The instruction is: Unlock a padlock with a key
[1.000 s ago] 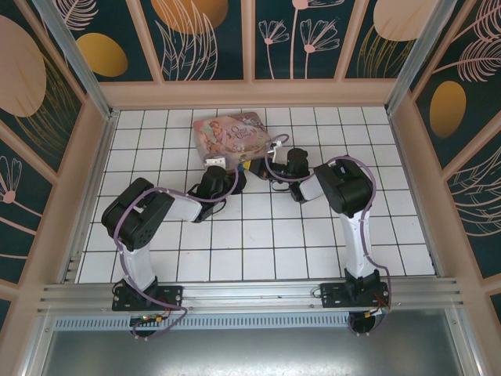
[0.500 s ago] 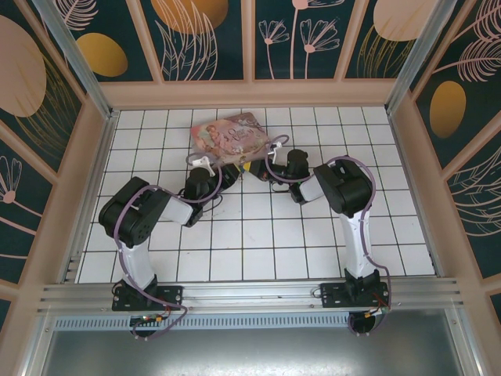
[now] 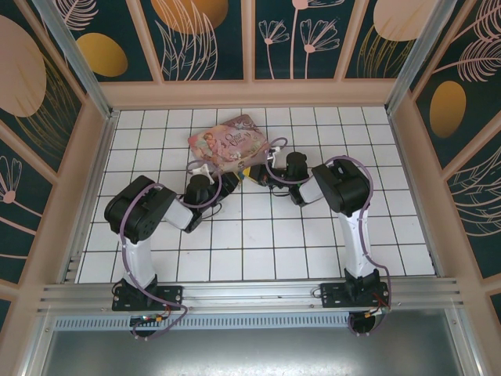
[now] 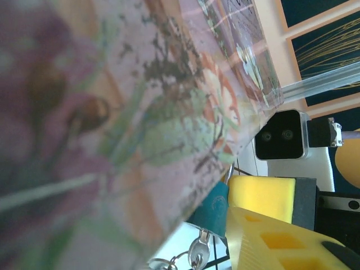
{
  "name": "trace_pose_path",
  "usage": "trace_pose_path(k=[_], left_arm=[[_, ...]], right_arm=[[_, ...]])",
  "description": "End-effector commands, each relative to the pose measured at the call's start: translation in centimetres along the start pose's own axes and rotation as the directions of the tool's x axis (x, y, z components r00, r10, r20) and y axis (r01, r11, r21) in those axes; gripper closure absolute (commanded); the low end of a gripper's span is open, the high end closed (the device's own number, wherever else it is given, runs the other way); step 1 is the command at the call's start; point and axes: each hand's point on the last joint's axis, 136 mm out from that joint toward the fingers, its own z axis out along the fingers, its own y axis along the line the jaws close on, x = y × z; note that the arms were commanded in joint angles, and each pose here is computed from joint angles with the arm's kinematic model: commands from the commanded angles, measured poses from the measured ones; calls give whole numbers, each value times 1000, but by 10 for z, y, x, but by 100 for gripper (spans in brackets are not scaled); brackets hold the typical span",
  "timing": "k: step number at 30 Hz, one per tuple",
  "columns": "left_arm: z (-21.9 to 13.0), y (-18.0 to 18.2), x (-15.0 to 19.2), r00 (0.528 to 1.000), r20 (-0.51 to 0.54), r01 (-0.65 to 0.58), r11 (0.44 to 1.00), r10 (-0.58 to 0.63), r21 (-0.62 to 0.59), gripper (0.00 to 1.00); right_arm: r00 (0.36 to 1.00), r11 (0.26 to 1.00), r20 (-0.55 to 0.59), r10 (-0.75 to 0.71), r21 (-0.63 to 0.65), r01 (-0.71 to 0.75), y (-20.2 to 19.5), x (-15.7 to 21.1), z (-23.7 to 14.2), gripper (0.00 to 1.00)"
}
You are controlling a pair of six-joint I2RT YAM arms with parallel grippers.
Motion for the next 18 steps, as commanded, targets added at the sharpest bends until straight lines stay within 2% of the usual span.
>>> trace_pose_path(k=[1, 7, 12, 15, 18], left_arm=[[-5, -13, -8, 999, 22, -25, 999, 24, 29, 52], [-13, -44, -22, 998, 39, -61, 996, 58, 70, 52], [-20, -72, -38, 991, 36, -132, 990, 131, 47, 51], [-20, -82, -48, 983, 24, -183, 983, 183, -5, 47], [-20, -83, -61, 964, 7, -262, 958, 265, -115, 44]], right_arm=[[999, 999, -24, -23, -24, 23, 3, 7, -1, 100], [1000, 999, -17, -1, 39, 2, -16, 7, -5, 100], [1000, 991, -9, 14, 134, -12, -34, 5, -7, 100], [1000, 991, -4, 15, 135, -15, -34, 4, -8, 100], [1000, 992, 1, 17, 129, -17, -32, 2, -8, 100]])
